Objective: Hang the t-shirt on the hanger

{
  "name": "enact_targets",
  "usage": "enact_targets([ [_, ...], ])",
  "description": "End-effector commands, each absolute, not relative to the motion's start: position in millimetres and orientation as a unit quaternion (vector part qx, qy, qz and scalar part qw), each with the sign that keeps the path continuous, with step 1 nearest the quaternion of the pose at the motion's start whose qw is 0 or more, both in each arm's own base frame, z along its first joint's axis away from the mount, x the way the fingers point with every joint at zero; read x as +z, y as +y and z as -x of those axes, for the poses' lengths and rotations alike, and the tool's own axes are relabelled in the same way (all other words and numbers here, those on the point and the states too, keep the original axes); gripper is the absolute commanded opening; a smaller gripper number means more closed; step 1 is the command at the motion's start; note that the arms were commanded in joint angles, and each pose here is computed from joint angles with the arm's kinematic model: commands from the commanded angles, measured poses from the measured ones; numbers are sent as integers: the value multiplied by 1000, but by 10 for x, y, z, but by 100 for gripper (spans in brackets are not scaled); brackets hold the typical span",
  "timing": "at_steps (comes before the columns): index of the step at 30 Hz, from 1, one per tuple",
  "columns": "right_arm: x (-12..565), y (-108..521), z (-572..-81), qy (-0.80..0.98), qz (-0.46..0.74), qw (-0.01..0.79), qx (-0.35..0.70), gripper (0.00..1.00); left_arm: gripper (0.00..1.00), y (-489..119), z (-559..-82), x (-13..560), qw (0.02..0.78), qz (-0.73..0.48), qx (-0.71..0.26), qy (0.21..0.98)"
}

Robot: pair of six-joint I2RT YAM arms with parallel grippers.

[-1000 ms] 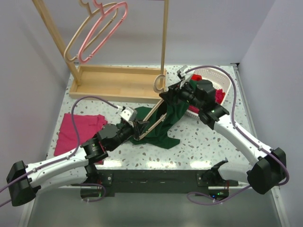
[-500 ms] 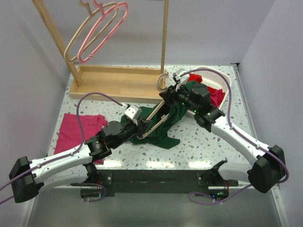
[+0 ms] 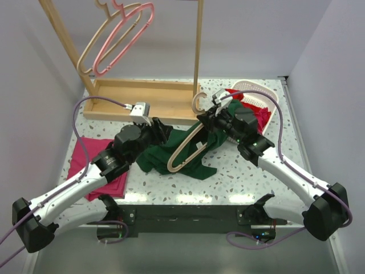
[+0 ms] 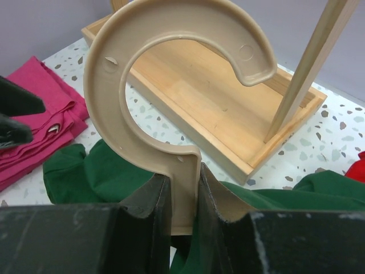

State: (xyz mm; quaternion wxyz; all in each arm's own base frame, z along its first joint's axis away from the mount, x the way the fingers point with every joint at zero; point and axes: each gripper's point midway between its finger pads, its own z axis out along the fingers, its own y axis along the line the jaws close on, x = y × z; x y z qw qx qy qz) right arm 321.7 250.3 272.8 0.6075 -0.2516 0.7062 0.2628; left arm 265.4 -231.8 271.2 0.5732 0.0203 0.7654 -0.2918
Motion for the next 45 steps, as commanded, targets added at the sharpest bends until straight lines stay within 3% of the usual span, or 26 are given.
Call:
enact_targets([
  [1,3041,2413,-3203,671,232,654,260,0,54,-2372,-2598,2306,492,-26,-305,815],
  [4,3070,2391,-3184,668,232,658,259,0,49,-2584,-2532,2039,440,-59,-323,835],
  [10,3084,2377,-3165,667,232,659,257,0,49,-2838,-2469,1689,384,-83,-346,852],
  [17,3093,2353,-3172,668,228,661,253,0,57,-3117,-2414,1538,374,-112,-338,856],
  [23,3151,2332,-3156,666,223,665,254,0,56,-3165,-2534,1376,391,-85,-308,863],
  [29,3195,2295,-3161,667,219,668,246,0,38,-3061,-2680,1473,436,-41,-290,851],
  [35,3288,2219,-3170,667,205,679,229,0,1,-2978,-2702,1601,461,-39,-288,839],
  [45,3625,2014,-3315,661,158,720,145,0,0,-2680,-2526,1940,502,-37,-317,804],
])
